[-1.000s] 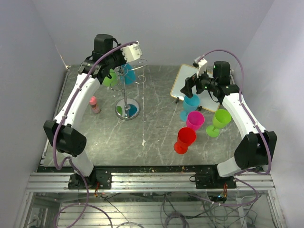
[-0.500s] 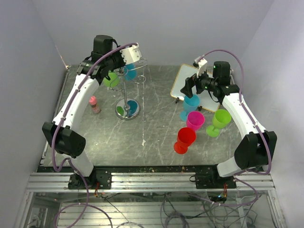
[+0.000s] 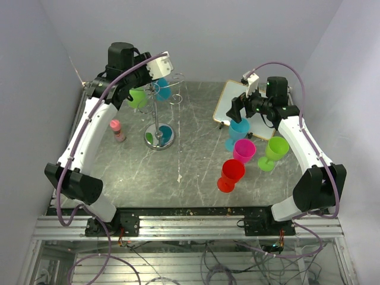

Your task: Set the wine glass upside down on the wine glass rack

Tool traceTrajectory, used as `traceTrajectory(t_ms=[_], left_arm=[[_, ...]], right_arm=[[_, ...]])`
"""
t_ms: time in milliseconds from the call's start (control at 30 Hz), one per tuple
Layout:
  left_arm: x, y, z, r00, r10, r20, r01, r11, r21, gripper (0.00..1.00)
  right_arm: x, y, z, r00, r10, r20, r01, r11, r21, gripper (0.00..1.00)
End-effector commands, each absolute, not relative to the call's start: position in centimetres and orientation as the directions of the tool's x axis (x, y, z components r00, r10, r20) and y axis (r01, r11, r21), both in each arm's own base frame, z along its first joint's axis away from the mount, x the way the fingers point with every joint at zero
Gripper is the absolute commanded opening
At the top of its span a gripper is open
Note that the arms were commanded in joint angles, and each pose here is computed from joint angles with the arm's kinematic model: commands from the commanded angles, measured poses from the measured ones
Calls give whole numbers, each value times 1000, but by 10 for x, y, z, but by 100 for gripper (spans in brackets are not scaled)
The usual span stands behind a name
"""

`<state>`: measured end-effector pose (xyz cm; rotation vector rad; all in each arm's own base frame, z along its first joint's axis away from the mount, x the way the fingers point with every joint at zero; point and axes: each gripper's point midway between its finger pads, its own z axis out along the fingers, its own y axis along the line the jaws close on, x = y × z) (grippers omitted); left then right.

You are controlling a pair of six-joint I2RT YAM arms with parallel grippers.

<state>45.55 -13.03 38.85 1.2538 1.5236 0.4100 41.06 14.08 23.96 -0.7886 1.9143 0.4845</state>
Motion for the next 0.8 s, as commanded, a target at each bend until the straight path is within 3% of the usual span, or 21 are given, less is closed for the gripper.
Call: traceTrajectory(t_ms=[0,167,267,333,567,767], left_arm=[[447,-111,417,93,858,-506,396,434,809,56],[439,-98,455,84,814,-575,268,537,800,70],[429,-80,484,79,759,-646,114,637,762,93],[418,-74,495,103,732,-674,67,671,739,99],[393,-72,489,62,662,-747,124,738,664,100],[378,-81,491,81,611,-787,199,764,614,100]], right_arm=[[409,131,269,-248,-355,-901,-694,714,-90,96],[401,116,269,-286,-421,-861,-671,730,-134,96],[393,100,260,-362,-452,-816,-627,765,-146,95],[386,92,254,-397,-463,-793,-605,781,-153,95],[366,70,235,-500,-489,-715,-550,817,-174,87],[372,64,215,-539,-515,-667,-547,816,-188,69]])
